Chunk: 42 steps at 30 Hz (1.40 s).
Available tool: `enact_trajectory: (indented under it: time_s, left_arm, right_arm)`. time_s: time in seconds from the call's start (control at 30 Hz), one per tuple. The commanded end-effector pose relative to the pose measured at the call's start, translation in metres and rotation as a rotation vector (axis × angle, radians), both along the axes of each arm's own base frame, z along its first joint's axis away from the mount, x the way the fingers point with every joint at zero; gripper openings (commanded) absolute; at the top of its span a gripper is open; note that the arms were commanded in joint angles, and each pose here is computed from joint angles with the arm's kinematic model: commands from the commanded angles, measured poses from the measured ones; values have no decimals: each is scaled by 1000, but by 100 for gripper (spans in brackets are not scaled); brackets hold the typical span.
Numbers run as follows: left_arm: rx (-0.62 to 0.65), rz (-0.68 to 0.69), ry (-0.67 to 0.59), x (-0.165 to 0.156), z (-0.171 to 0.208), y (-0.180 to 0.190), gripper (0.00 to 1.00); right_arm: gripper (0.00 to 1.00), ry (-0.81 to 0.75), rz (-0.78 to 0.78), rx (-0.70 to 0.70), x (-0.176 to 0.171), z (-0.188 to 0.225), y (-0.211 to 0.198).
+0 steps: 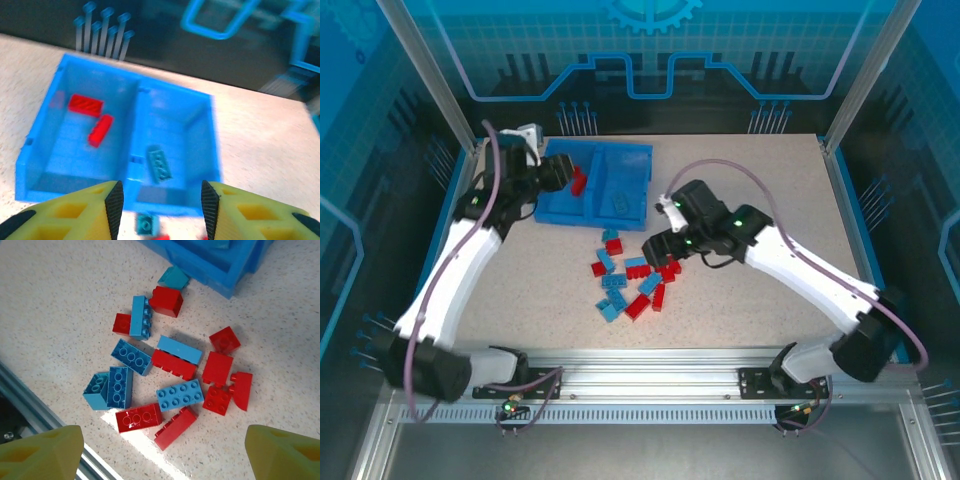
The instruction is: Sort the legos into containers by color
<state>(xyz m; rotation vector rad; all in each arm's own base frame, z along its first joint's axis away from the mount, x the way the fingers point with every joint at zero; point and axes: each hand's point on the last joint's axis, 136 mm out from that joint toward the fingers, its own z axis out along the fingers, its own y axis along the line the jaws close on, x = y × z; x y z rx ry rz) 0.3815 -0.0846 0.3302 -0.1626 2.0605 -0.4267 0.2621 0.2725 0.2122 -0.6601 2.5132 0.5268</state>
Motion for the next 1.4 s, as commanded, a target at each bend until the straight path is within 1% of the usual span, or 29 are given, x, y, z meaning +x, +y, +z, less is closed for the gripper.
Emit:
enact_trajectory:
  time_s: [0.0, 0.03, 0.1, 0.17, 0.27, 0.33, 0.4, 0.5, 0.6, 0.8, 0.93, 1.0, 1.03, 1.17, 1.27, 1.37]
  left_arm:
    - [114, -163, 10, -48, -10, -18, 49]
    - [141, -196, 4, -61, -10, -19, 49]
    - [204, -307, -16, -90, -12, -24, 50]
    - [253, -409, -51, -115, -16, -29, 52]
    - [291, -546, -109, -142, -29, -39, 55]
    - [287, -599, -149, -151, -37, -45, 57]
    - [272, -624, -182, -153, -43, -50, 60]
    - [266, -619, -205, -148, -49, -52, 67]
    - [283, -615, -198, -141, -55, -52, 79]
    - [276, -657, -185, -141, -70, -57, 94]
    - [286, -659, -176, -140, -74, -56, 98]
    - [286, -658, -177, -139, -74, -57, 99]
    - [285, -658, -176, -139, -75, -57, 99]
    - [282, -657, -171, -139, -75, -57, 99]
    - [284, -656, -166, -139, -76, -56, 99]
    - [286, -653, -165, -138, -77, -56, 99]
  right_arm:
    - [81, -19, 21, -54, 14, -8, 24]
    - [78, -6, 17, -60, 18, -14, 31]
    - [68, 30, 1, -63, 27, -30, 47]
    - [62, 58, -17, -66, 35, -44, 61]
    - [57, 109, -16, -53, 44, -67, 83]
    - [55, 144, -3, -41, 47, -79, 97]
    - [54, 166, 11, -42, 52, -90, 110]
    - [53, 194, 21, -54, 58, -107, 123]
    - [50, 227, 27, -59, 62, -123, 133]
    - [48, 309, 31, -55, 62, -152, 148]
    - [46, 359, 14, -56, 61, -169, 153]
    - [44, 354, 1, -50, 64, -169, 155]
    - [43, 367, -14, -73, 65, -182, 153]
    - [38, 342, -41, -122, 72, -190, 149]
    - [40, 327, -21, -170, 69, -192, 147]
    - [42, 305, 7, -174, 61, -188, 148]
